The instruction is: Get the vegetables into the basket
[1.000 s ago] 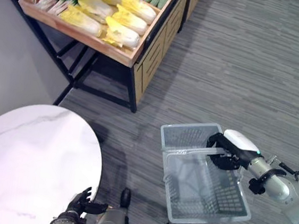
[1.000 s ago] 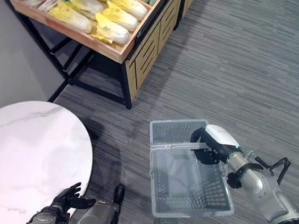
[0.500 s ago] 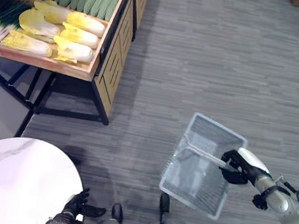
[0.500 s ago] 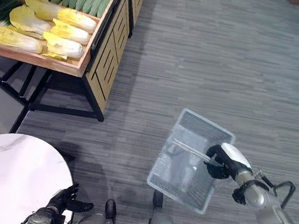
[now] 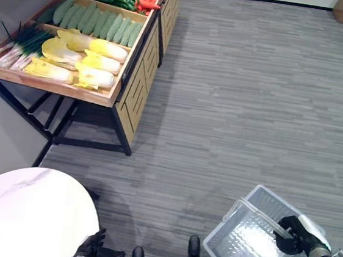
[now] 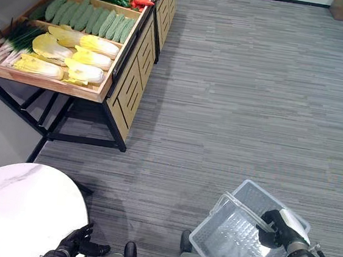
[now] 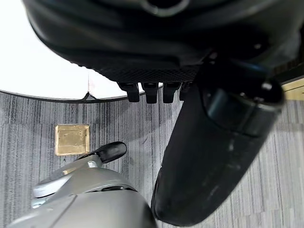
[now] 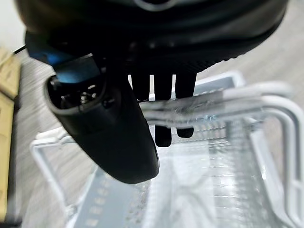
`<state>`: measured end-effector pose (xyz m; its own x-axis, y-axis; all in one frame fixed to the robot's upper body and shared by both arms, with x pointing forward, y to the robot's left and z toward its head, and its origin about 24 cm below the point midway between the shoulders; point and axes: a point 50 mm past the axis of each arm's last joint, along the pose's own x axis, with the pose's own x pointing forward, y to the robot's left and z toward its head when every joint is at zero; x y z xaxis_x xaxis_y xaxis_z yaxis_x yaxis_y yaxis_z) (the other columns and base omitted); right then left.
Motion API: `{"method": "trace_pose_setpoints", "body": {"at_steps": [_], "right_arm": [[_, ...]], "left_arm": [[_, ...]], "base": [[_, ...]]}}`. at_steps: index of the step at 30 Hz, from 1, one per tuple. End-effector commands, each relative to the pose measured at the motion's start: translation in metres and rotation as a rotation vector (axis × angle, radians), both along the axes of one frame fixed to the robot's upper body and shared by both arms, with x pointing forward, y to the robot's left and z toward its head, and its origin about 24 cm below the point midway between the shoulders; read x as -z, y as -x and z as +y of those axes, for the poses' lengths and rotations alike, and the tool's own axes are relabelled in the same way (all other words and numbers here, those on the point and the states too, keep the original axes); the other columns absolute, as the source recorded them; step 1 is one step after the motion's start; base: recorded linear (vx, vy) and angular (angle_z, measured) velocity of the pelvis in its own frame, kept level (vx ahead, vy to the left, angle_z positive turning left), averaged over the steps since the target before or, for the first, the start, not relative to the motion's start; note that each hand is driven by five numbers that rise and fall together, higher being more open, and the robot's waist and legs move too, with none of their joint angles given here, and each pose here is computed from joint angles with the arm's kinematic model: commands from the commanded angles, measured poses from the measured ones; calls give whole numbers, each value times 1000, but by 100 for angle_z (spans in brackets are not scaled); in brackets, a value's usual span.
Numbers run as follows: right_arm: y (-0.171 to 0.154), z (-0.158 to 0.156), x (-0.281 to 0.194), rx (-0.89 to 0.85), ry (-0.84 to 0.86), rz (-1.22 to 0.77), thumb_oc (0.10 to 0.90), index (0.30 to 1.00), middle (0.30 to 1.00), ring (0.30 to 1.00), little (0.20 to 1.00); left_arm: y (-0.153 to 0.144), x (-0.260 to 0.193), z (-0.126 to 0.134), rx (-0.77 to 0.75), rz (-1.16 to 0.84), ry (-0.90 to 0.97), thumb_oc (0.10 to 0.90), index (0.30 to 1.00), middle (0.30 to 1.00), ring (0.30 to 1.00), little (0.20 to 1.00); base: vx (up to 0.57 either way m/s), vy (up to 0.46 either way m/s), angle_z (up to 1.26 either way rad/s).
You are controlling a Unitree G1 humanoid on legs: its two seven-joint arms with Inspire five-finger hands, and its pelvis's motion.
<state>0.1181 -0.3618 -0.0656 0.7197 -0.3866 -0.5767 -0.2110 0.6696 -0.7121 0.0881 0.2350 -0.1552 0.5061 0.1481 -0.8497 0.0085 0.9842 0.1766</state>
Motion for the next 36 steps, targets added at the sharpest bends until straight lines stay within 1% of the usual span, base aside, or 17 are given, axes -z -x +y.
{"method": "trace_pose_setpoints", "body": {"at_steps": [1, 4, 5, 7, 10, 11, 15, 17, 19, 22, 24, 27, 31, 36], "right_arm": [[-35, -3, -25, 70, -32, -245, 400, 300, 300, 300, 300], [-18, 4, 0, 202, -104, -197, 400, 300, 300, 300, 300], [-18, 4, 0, 202, -104, -198, 400, 300, 300, 300, 300], [-7, 11, 17, 295, -153, -151, 400, 300, 300, 300, 300], [0, 14, 28, 413, -205, -144, 400, 300, 300, 300, 300], [2, 15, 31, 428, -208, -131, 400, 300, 300, 300, 300], [5, 15, 33, 461, -209, -116, 400, 300, 300, 300, 300], [1, 16, 33, 469, -218, -137, 400, 300, 300, 300, 300], [-12, 22, 30, 442, -230, -169, 400, 300, 300, 300, 300], [-17, 24, 29, 426, -226, -171, 400, 300, 300, 300, 300], [-19, 25, 28, 418, -224, -188, 400, 300, 300, 300, 300], [-15, 23, 29, 438, -219, -181, 400, 300, 300, 300, 300], [7, 21, 37, 484, -232, -133, 400, 300, 300, 300, 300], [5, 11, 30, 487, -217, -143, 400, 300, 300, 300, 300]], "left_arm": [[-6, -3, 9, 34, -9, -57, 900, 1000, 1000, 1000, 1000], [-11, -2, 3, 52, -16, -60, 900, 1000, 1000, 1000, 1000], [-11, -2, 3, 52, -16, -61, 900, 1000, 1000, 1000, 1000], [-17, -3, 0, 58, -31, -61, 900, 1000, 1000, 1000, 1000], [-21, -4, -3, 53, -45, -60, 900, 1000, 1000, 1000, 1000], [-24, -5, -3, 51, -51, -60, 900, 1000, 1000, 1000, 1000], [-27, -6, -1, 70, -54, -72, 900, 1000, 1000, 1000, 1000], [-31, -8, 2, 74, -66, -83, 900, 1000, 1000, 1000, 1000], [-40, -13, 9, 58, -97, -102, 900, 1000, 1000, 1000, 1000], [-41, -15, 13, 48, -98, -113, 900, 1000, 1000, 1000, 1000], [-41, -16, 19, 5, -102, -118, 900, 1000, 1000, 1000, 1000], [-41, -15, 19, 13, -93, -125, 900, 1000, 1000, 1000, 1000], [-37, -12, 15, 13, -71, -118, 900, 1000, 1000, 1000, 1000], [-35, -9, 8, -14, -70, -93, 900, 1000, 1000, 1000, 1000]], "base": [[40, 8, 4], [26, 20, 2], [31, 59, -1], [44, 91, 0], [21, 115, -1], [-5, 134, -2], [12, 152, -1], [-31, 99, -14], [-19, 122, -29], [132, 73, -49], [296, -71, -32], [349, -190, -15], [406, -281, 33], [215, -265, 25]]}}
